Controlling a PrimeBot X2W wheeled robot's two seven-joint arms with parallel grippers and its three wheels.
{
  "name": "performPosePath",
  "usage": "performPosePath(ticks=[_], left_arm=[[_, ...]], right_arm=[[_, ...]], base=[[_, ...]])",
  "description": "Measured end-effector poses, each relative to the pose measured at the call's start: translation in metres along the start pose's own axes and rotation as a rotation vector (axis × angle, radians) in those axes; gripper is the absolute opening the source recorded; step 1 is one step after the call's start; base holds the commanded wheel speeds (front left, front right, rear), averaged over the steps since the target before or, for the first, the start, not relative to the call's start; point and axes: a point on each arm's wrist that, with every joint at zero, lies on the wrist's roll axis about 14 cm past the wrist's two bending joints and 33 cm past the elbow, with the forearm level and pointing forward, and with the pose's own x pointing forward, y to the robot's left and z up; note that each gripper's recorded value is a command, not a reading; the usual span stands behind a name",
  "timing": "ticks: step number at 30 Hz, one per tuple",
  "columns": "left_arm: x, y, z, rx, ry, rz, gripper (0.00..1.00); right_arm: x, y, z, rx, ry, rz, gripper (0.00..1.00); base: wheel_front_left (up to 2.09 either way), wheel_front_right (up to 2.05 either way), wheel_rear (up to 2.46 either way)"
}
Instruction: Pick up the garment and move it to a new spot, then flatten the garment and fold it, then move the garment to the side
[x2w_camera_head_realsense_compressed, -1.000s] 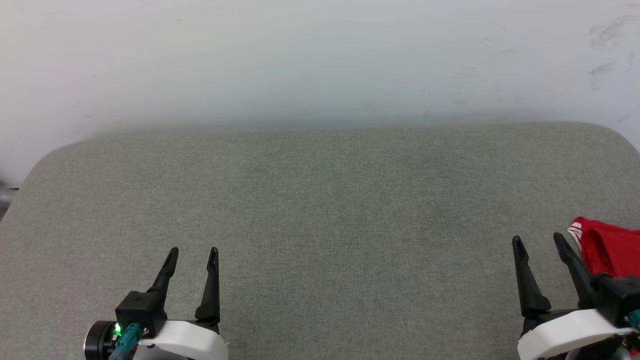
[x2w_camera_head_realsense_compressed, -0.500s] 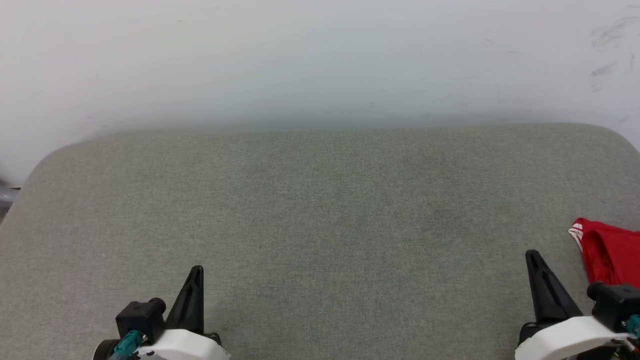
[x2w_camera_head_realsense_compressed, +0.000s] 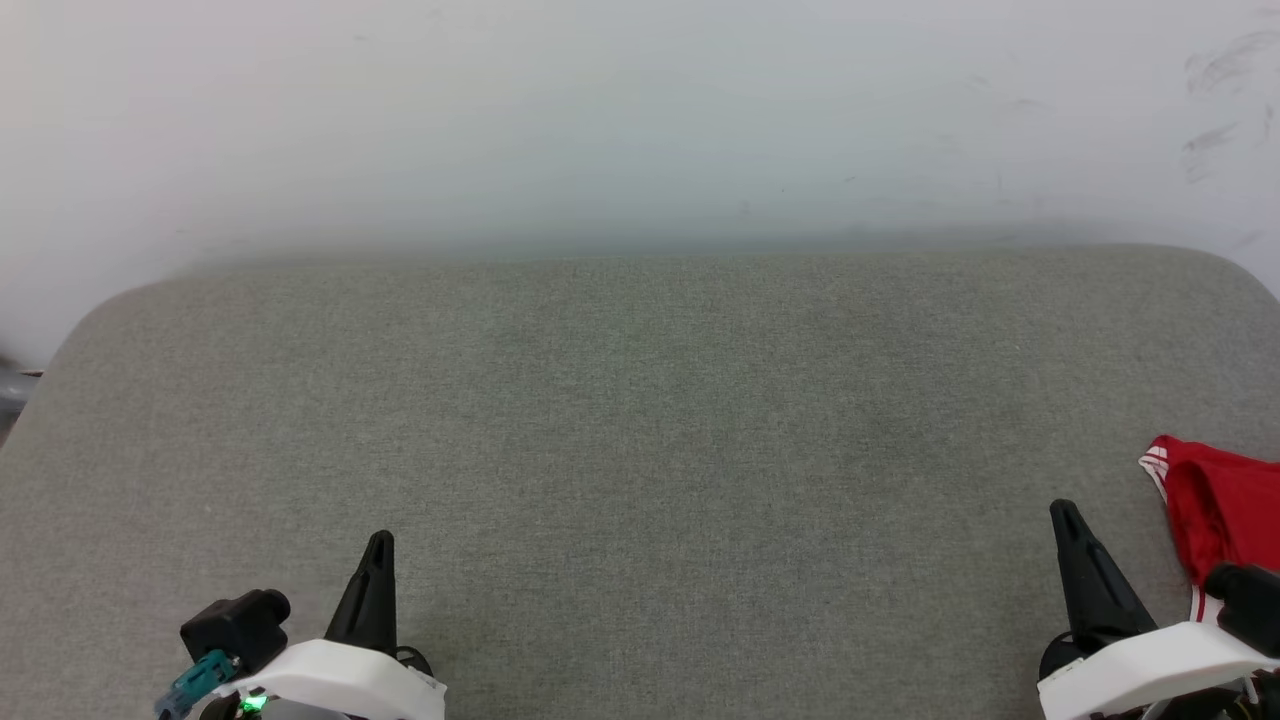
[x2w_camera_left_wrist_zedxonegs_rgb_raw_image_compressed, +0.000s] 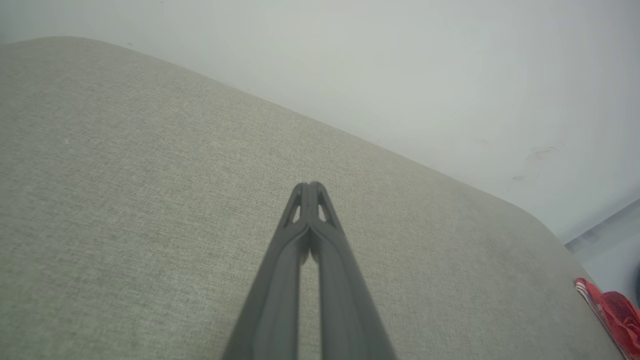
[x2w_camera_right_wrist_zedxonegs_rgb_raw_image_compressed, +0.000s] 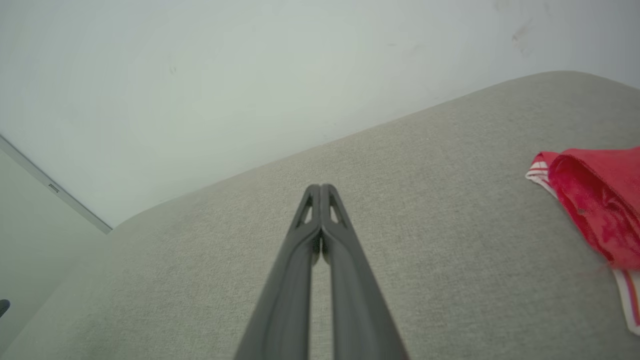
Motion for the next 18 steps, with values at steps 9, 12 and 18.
performPosePath(ticks=[9,12,18], left_arm=[[0.0033,0.0051,0.0009,-0.147,0.012,0.026,0.0],[0.0042,0.0058,0.0012,-0.192,0.015,0.028,0.0],[0.0066,0.0079,0.0026,-0.279,0.019,0.036,0.0]], right_arm=[[0.0042,-0.0012,-0.0011,0.148,0.0,-0.004,0.0],[0.0048,-0.0023,-0.0032,0.197,0.006,-0.008,0.0],[0.0076,-0.0025,-0.0032,0.284,0.004,-0.008,0.0]], base=[[0.0,0.0,0.0],[0.0,0.0,0.0],[0.0,0.0,0.0]])
